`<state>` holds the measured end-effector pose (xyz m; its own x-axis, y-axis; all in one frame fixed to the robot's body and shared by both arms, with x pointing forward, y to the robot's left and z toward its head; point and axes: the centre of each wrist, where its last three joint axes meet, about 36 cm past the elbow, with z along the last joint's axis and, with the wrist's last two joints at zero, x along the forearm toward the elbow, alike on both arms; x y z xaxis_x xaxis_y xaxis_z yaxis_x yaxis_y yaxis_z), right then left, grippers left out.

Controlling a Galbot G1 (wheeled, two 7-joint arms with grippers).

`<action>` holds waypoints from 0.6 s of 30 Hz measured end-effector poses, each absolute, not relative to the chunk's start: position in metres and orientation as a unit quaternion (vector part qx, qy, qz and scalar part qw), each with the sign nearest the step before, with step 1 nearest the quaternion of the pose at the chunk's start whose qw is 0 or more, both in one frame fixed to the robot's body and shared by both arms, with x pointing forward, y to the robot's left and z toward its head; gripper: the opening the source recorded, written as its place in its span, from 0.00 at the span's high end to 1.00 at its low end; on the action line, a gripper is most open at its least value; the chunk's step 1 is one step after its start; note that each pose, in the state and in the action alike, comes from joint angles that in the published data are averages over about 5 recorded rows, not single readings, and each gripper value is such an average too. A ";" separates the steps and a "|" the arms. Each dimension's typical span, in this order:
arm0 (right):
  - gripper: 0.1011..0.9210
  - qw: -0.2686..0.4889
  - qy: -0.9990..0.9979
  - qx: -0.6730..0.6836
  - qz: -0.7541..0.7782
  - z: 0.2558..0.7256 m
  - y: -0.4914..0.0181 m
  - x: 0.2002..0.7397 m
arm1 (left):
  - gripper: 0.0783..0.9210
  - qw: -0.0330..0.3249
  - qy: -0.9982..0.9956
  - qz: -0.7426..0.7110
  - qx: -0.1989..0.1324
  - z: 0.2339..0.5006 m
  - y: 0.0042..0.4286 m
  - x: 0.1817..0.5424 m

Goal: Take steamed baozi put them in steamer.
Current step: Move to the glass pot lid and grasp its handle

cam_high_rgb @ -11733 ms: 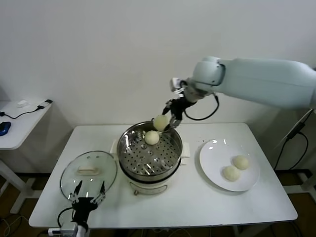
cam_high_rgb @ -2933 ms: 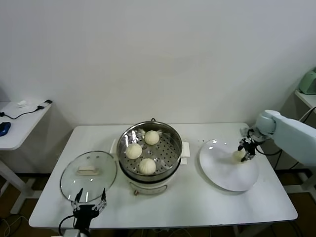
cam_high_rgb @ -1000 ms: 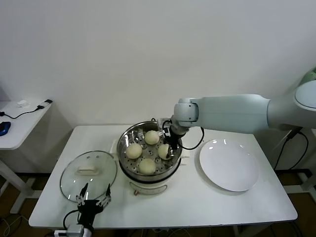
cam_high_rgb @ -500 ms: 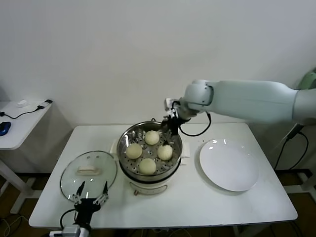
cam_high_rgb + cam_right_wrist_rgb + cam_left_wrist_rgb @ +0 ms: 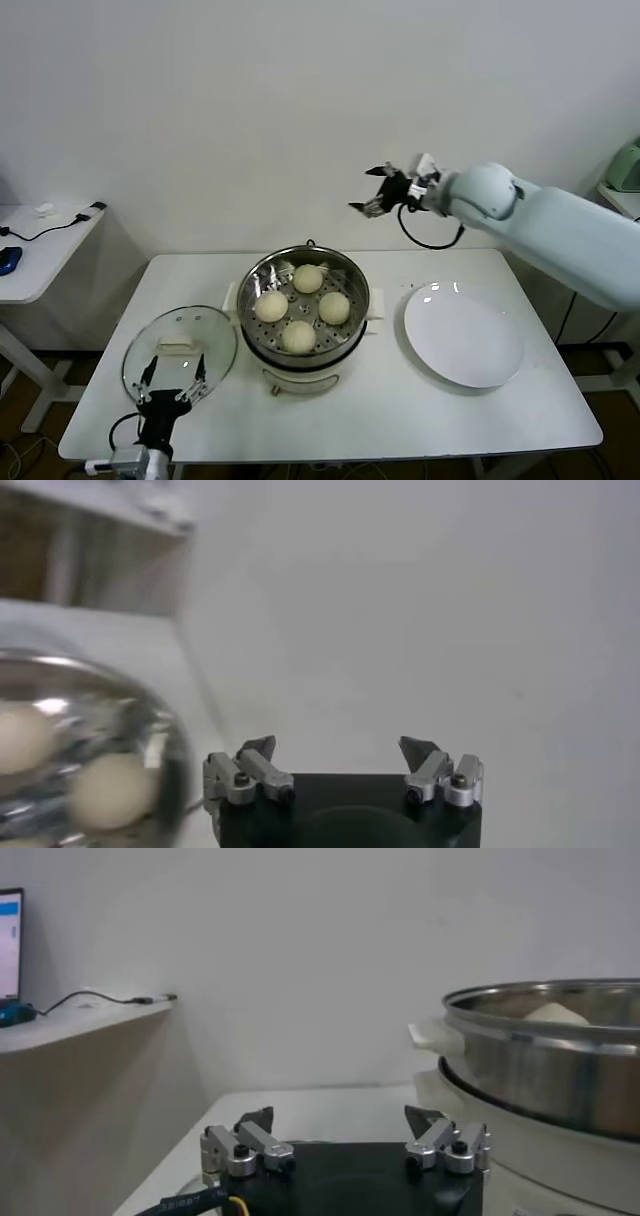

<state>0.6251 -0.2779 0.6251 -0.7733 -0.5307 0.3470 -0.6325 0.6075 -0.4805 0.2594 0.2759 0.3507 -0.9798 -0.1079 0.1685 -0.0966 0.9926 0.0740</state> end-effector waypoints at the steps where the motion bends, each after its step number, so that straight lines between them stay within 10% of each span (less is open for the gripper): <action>1: 0.12 0.077 -0.902 0.311 0.289 0.616 -0.287 0.621 | 0.12 0.085 -0.994 -0.033 0.051 0.351 0.277 0.261; 18: 0.12 0.002 -0.988 0.114 0.101 0.455 -0.403 0.507 | 0.12 0.072 -0.993 -0.085 0.025 0.351 0.288 0.267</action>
